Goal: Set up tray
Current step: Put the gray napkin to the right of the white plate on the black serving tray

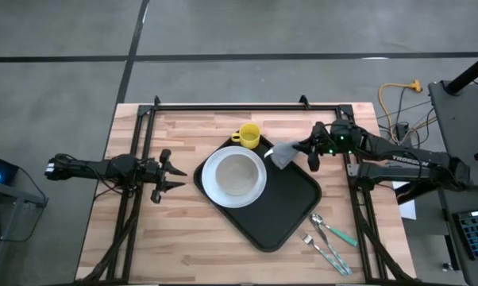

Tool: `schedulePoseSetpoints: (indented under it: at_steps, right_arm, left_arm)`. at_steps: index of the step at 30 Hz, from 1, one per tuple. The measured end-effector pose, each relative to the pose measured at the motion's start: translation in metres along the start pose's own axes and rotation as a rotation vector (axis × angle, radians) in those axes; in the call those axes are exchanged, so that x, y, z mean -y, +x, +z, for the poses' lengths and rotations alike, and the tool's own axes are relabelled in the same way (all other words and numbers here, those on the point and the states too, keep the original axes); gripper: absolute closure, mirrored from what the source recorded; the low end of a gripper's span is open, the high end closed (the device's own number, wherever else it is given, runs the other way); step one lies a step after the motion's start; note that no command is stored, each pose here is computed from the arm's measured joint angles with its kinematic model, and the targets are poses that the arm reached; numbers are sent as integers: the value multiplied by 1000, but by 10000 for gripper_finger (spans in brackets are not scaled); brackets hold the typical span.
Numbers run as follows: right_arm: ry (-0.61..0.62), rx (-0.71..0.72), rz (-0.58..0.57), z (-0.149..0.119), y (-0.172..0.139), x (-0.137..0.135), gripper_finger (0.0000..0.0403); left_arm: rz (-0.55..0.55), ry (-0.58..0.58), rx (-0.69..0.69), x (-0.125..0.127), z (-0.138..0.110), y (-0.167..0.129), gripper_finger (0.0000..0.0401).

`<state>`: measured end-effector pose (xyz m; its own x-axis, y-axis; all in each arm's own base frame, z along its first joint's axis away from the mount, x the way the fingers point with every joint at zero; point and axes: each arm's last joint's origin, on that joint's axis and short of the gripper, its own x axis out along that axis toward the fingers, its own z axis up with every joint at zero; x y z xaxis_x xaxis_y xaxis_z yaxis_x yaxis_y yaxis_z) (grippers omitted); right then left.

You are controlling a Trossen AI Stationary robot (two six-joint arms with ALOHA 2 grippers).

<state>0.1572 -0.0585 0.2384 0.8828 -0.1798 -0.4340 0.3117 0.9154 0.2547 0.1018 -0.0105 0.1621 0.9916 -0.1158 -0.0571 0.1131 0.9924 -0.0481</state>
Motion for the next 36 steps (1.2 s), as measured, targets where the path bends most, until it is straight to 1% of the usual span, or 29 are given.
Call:
schedulePoseSetpoints:
  at_steps: [5, 10, 14, 20, 29, 33, 36]
  right_arm:
    - [-33, 12, 48, 6, -2, -10, 392]
    - [-112, 15, 113, 9, -3, -25, 392]
    - [-147, 49, 177, 15, -5, -37, 392]
    - [-239, 78, 264, 19, -9, -56, 391]
    - [-409, 80, 277, 22, -5, -84, 391]
    - [-463, 71, 289, 25, -1, -97, 391]
    - [-528, 57, 299, 25, 4, -108, 391]
  left_arm:
    - [0, 0, 0, 0, 0, 0, 265]
    - [0, 0, 0, 0, 0, 0, 265]
    - [0, 0, 0, 0, 0, 0, 265]
    - [0, 0, 0, 0, 0, 0, 265]
    - [0, 0, 0, 0, 0, 0, 265]
    - [0, 0, 0, 0, 0, 0, 265]
    - [0, 0, 0, 0, 0, 0, 265]
